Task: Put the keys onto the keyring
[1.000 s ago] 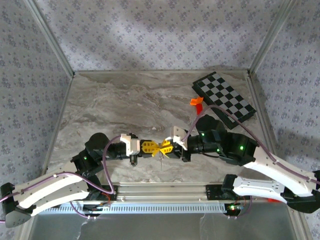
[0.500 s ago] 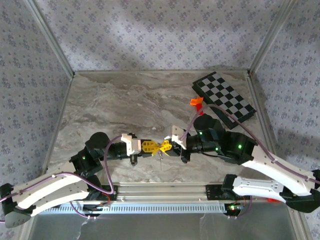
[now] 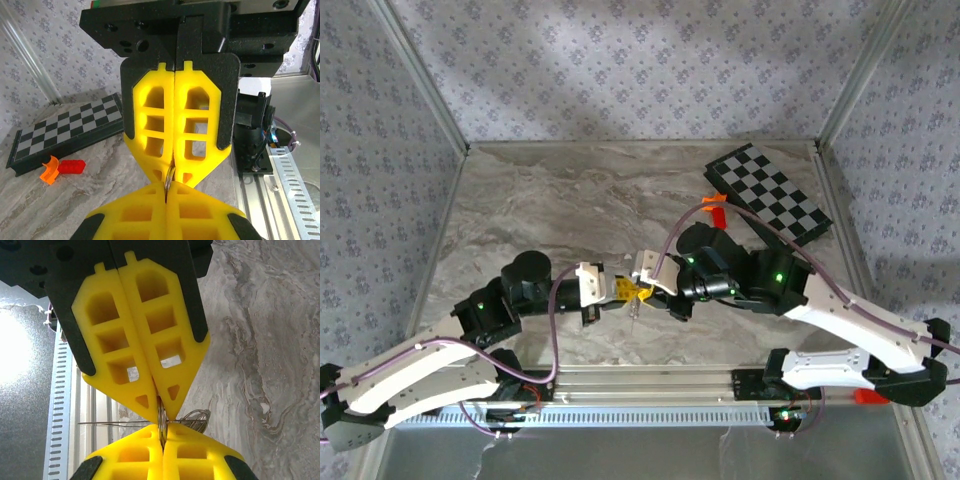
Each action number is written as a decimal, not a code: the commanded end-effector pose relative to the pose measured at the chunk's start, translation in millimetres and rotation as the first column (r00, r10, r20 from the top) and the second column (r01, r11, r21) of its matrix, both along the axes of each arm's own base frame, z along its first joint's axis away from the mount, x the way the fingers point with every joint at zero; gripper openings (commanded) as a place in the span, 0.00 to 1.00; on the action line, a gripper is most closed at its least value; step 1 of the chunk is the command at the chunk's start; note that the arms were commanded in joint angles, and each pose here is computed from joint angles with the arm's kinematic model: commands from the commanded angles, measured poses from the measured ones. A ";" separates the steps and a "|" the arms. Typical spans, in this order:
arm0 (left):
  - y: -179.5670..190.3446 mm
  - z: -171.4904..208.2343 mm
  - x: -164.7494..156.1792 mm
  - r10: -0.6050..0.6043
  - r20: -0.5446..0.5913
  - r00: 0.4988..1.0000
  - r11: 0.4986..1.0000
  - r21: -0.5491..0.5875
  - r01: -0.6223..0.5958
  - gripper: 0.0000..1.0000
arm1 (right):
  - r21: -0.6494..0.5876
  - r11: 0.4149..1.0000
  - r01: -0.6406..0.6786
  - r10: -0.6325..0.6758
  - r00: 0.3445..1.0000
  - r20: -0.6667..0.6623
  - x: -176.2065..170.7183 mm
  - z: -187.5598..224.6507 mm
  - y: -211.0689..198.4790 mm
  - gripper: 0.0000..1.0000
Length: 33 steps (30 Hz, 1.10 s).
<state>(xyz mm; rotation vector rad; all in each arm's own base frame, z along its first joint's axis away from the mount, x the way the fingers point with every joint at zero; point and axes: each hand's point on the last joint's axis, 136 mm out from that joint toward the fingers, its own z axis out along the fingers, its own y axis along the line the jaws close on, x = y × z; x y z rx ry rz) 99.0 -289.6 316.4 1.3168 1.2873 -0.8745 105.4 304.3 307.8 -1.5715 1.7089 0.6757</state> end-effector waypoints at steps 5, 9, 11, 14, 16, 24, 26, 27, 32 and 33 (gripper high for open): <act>13.4 47.4 -19.4 -0.051 0.038 0.998 0.978 -0.201 0.057 0.00 | 0.157 0.988 -0.002 -0.005 0.999 0.041 -4.0 25.0 4.9 0.08; 16.6 47.5 -28.2 -0.088 0.049 0.995 0.955 -0.280 0.098 0.00 | 0.282 0.959 -0.017 0.008 0.999 0.032 -9.5 22.0 11.3 0.22; 17.5 50.9 -35.6 -0.128 0.047 0.991 0.942 -0.308 0.137 0.00 | 0.337 0.940 -0.052 0.047 0.999 0.021 -17.7 24.1 14.6 0.26; 21.6 57.3 -43.5 -0.160 0.069 0.985 0.918 -0.357 0.174 0.00 | 0.432 0.899 -0.074 0.064 0.997 0.038 -25.1 33.6 13.8 0.32; 22.6 57.8 -45.0 -0.165 0.077 0.983 0.910 -0.371 0.182 0.00 | 0.470 0.878 -0.094 0.081 0.996 0.048 -30.3 41.1 10.2 0.35; 23.2 57.4 -50.7 -0.195 0.084 0.977 0.907 -0.365 0.212 0.00 | 0.501 0.859 -0.105 0.077 0.994 0.076 -37.1 54.9 -2.5 0.42; 23.9 57.9 -51.8 -0.199 0.085 0.976 0.905 -0.366 0.217 0.00 | 0.501 0.858 -0.113 0.088 0.993 0.073 -38.9 53.6 -2.0 0.37; 24.1 57.9 -52.2 -0.201 0.085 0.976 0.905 -0.366 0.218 0.00 | 0.495 0.862 -0.111 0.088 0.994 0.068 -38.3 51.8 -0.9 0.34; 25.8 59.3 -52.7 -0.197 0.088 0.976 0.909 -0.357 0.215 0.00 | 0.466 0.876 -0.123 0.107 0.992 0.060 -40.1 45.5 1.4 0.21; 26.0 60.1 -52.7 -0.196 0.089 0.977 0.908 -0.359 0.215 0.00 | 0.457 0.881 -0.121 0.105 0.993 0.060 -39.5 43.2 1.2 0.17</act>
